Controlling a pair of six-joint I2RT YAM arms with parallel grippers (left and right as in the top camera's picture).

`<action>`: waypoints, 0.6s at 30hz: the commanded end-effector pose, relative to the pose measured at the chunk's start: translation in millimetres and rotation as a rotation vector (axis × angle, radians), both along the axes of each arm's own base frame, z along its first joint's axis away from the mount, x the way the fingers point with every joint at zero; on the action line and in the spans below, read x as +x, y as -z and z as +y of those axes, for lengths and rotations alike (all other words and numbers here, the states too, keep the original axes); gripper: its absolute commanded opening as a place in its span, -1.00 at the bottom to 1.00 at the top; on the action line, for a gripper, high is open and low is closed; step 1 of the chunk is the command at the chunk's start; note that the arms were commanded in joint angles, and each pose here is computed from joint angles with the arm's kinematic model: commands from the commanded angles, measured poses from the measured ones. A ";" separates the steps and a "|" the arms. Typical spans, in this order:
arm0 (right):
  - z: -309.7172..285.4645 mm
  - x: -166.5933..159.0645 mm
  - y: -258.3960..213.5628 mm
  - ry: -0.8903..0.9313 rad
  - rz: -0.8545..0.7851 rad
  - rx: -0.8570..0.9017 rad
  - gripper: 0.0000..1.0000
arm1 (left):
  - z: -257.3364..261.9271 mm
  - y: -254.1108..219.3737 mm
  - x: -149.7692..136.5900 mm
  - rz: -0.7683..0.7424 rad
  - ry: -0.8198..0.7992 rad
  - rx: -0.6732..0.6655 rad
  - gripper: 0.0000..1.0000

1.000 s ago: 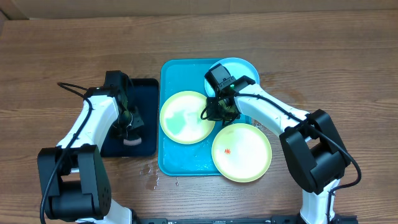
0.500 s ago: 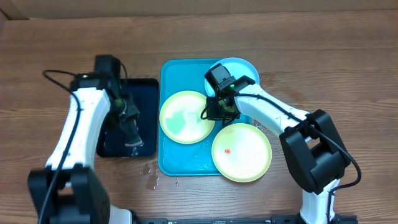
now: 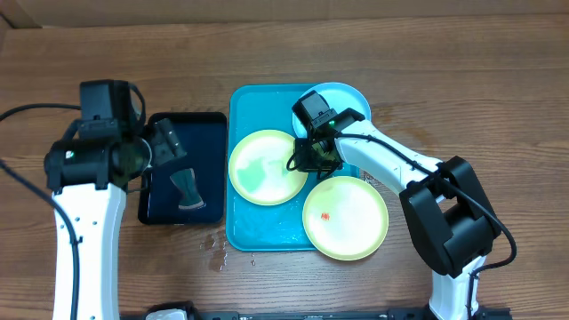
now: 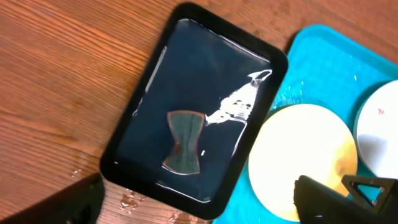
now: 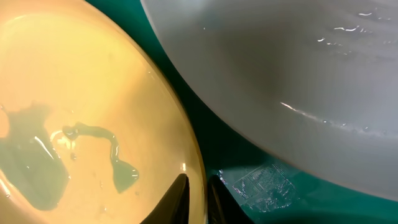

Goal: Clean dirty plates on tray and stack at the side
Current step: 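Carry the sponge left and drop it onto the black tray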

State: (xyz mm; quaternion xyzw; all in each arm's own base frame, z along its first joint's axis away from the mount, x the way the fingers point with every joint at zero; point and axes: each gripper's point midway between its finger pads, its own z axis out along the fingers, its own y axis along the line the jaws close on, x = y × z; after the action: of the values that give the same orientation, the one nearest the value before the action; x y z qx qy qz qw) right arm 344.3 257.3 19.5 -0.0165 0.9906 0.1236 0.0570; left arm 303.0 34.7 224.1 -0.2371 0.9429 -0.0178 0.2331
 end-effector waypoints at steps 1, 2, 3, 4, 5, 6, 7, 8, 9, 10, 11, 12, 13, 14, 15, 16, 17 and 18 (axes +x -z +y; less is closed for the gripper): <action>2.9 -0.9 0.6 -0.005 -0.001 0.004 -0.72 | 11.8 -13.6 -8.1 -0.028 -0.033 0.044 1.00; 3.1 -0.6 0.6 -0.006 -0.002 0.005 -0.71 | 12.3 -13.0 -9.3 -0.022 -0.035 0.047 1.00; 3.3 -0.3 0.5 -0.006 -0.003 0.005 -0.71 | 12.1 -12.0 -10.2 -0.017 -0.034 0.046 1.00; 3.6 0.1 0.4 -0.006 -0.005 0.006 -0.71 | 12.1 -11.4 -10.7 -0.014 -0.034 0.046 1.00; 3.6 0.2 0.3 -0.005 -0.005 0.007 -0.70 | 12.0 -11.1 -11.0 -0.012 -0.034 0.046 1.00; 3.7 0.3 0.3 -0.005 -0.005 0.007 -0.70 | 12.6 -10.4 -12.3 -0.005 -0.029 0.052 1.00; 3.7 0.3 0.3 -0.005 -0.005 0.007 -0.70 | 14.1 -8.7 -15.3 0.012 -0.022 0.066 1.00; 3.7 0.1 0.3 -0.005 -0.005 0.007 -0.70 | 16.4 -6.7 -19.2 0.032 -0.027 0.079 1.00; 3.6 0.1 0.3 -0.005 -0.004 0.007 -0.70 | 19.9 -6.7 -20.7 0.038 -0.038 0.096 0.99; 3.6 0.1 0.3 -0.005 -0.004 0.007 -0.70 | 23.5 -7.4 -22.0 0.039 -0.057 0.108 0.99; 3.6 0.1 0.3 -0.005 -0.004 0.007 -0.71 | 27.0 -9.1 -23.8 0.037 -0.080 0.114 0.99; 3.6 0.1 0.3 -0.005 -0.004 0.007 -0.70 | 29.6 -10.9 -25.4 0.033 -0.101 0.111 0.99; 3.6 0.1 0.3 -0.005 -0.004 0.007 -0.70 | 33.1 -13.7 -27.6 0.026 -0.126 0.105 1.00; 3.7 0.1 0.3 -0.005 -0.005 0.007 -0.70 | 37.3 -17.4 -29.8 0.014 -0.149 0.101 0.99; 3.7 0.1 0.3 -0.005 -0.005 0.007 -0.70 | 42.7 -20.9 -32.5 0.002 -0.178 0.098 1.00; 3.6 0.2 0.3 -0.005 -0.005 0.007 -0.70 | 47.8 -24.0 -35.5 -0.009 -0.205 0.094 1.00; 3.7 0.2 0.3 -0.005 -0.005 0.007 -0.70 | 52.6 -26.5 -38.2 -0.019 -0.225 0.090 1.00; 3.7 0.2 0.3 -0.005 -0.005 0.007 -0.70 | 57.9 -28.7 -41.3 -0.027 -0.246 0.089 0.99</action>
State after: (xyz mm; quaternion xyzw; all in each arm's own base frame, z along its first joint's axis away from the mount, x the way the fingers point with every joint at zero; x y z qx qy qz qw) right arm 345.3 258.0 19.7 -0.0167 0.9903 0.1249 0.0591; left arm 271.6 72.2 227.8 -0.2931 0.9304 0.0399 0.2166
